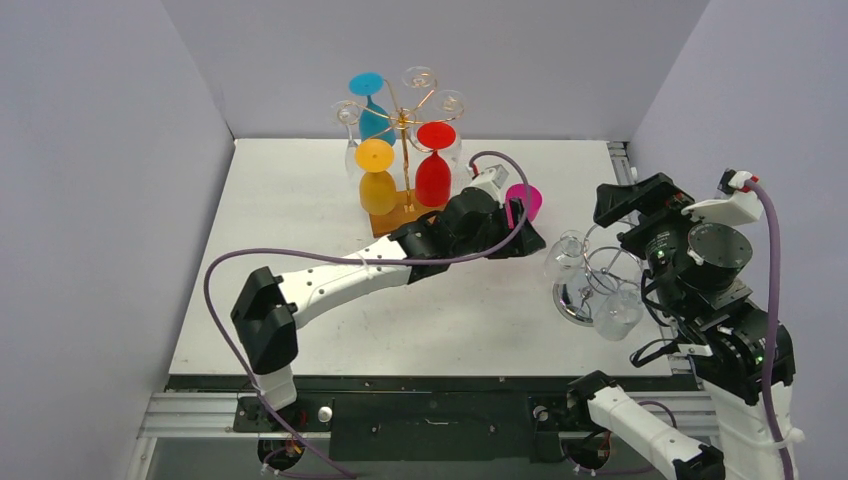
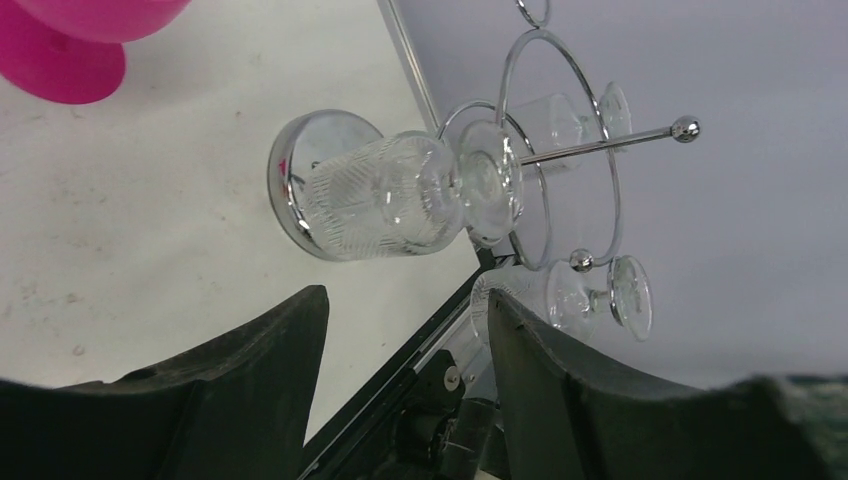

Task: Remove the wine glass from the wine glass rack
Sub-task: Pick up the wine glass from the wine rack.

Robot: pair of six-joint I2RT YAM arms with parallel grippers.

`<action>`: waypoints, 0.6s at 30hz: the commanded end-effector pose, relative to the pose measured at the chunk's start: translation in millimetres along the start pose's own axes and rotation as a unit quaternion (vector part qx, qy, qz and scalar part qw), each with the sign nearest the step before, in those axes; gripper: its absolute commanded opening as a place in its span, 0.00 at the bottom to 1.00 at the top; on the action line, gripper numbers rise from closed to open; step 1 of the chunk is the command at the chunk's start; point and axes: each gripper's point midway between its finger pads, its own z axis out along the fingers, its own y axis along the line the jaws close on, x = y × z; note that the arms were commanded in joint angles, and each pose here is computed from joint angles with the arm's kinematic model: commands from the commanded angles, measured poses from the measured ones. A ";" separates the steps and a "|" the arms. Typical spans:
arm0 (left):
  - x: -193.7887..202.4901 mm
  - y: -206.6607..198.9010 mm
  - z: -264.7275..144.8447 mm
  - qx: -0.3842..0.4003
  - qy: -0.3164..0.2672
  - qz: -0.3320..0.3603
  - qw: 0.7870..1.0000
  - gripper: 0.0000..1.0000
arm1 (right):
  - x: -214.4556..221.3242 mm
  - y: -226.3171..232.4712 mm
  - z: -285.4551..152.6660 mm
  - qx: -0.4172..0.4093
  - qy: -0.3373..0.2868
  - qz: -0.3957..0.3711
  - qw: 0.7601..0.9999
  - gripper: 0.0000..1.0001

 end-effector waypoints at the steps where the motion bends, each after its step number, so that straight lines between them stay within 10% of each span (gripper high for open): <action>1: -17.1 -56.5 9.5 0.081 -0.020 -0.013 0.996 0.56 | -0.3 -2.0 -3.9 -0.001 -0.001 0.002 1.000 0.88; 18: 6.2 -66.2 62.9 0.094 0.032 -0.040 0.994 0.38 | -7.4 -11.5 -15.1 0.007 -0.012 -0.011 1.000 0.88</action>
